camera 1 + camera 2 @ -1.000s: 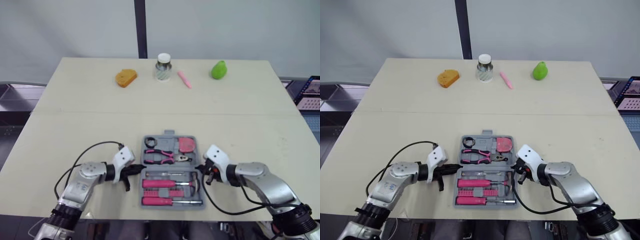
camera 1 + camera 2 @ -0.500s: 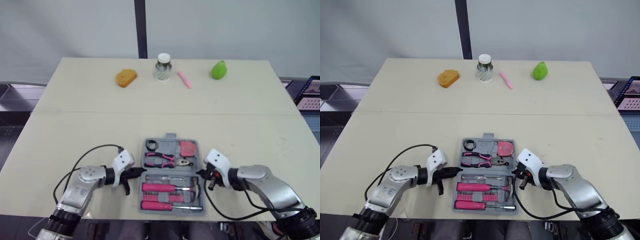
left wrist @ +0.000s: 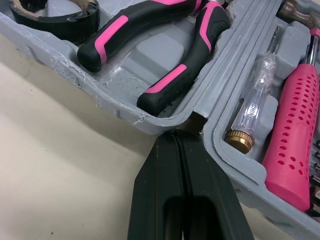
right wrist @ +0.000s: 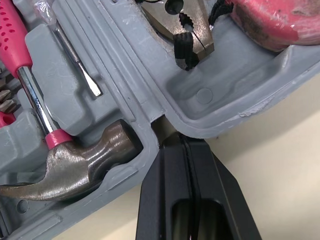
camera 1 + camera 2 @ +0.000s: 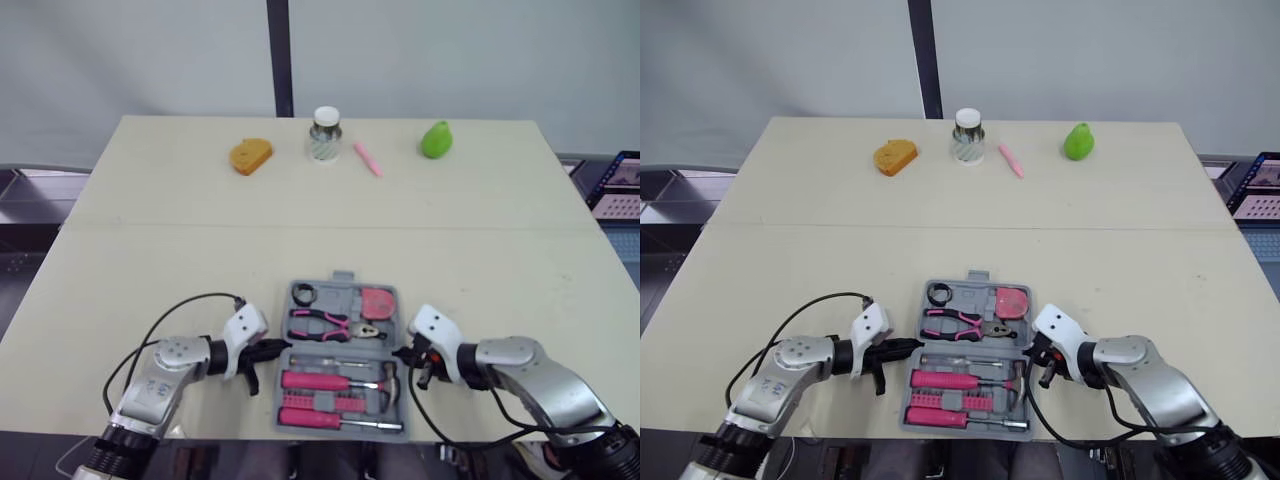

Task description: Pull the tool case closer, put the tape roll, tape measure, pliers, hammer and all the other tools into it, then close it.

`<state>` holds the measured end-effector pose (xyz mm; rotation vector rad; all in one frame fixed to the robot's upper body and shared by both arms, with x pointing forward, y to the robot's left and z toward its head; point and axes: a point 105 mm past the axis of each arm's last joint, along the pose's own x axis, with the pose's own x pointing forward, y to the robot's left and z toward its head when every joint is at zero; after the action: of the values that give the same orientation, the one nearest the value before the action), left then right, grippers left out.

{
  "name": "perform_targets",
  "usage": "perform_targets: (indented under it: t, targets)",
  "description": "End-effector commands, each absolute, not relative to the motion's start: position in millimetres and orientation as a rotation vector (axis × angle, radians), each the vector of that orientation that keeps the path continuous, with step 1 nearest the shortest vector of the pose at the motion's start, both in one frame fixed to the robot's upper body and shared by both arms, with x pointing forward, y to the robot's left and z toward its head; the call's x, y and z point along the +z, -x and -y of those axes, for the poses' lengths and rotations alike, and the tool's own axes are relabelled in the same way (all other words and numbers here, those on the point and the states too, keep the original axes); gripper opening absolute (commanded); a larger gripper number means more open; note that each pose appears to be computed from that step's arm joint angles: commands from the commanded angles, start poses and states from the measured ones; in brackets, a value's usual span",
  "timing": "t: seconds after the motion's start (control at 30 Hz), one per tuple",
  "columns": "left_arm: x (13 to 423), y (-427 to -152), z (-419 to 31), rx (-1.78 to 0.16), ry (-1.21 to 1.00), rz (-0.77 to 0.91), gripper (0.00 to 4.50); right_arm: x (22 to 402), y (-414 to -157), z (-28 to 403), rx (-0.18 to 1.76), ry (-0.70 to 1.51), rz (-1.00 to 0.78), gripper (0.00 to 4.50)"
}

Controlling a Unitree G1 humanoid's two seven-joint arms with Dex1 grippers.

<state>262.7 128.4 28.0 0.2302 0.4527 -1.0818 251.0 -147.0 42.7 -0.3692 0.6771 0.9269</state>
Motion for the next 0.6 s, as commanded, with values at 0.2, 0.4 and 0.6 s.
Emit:
perform_targets:
  t: [0.2,0.4,0.6]
  targets:
    - [21.3,-247.8,-118.6,-1.131,-0.195,-0.486,0.00,48.0,-242.9,130.6,1.003,0.345,-0.644,0.03]
    - [21.6,-244.3,-116.9,-1.135,-0.189,-0.491,0.00,47.4,-241.9,130.2,1.006,0.341,-0.646,0.03]
    - [21.6,-243.2,-116.7,-1.135,-0.188,-0.495,0.00,47.2,-241.8,129.8,1.008,0.339,-0.646,0.03]
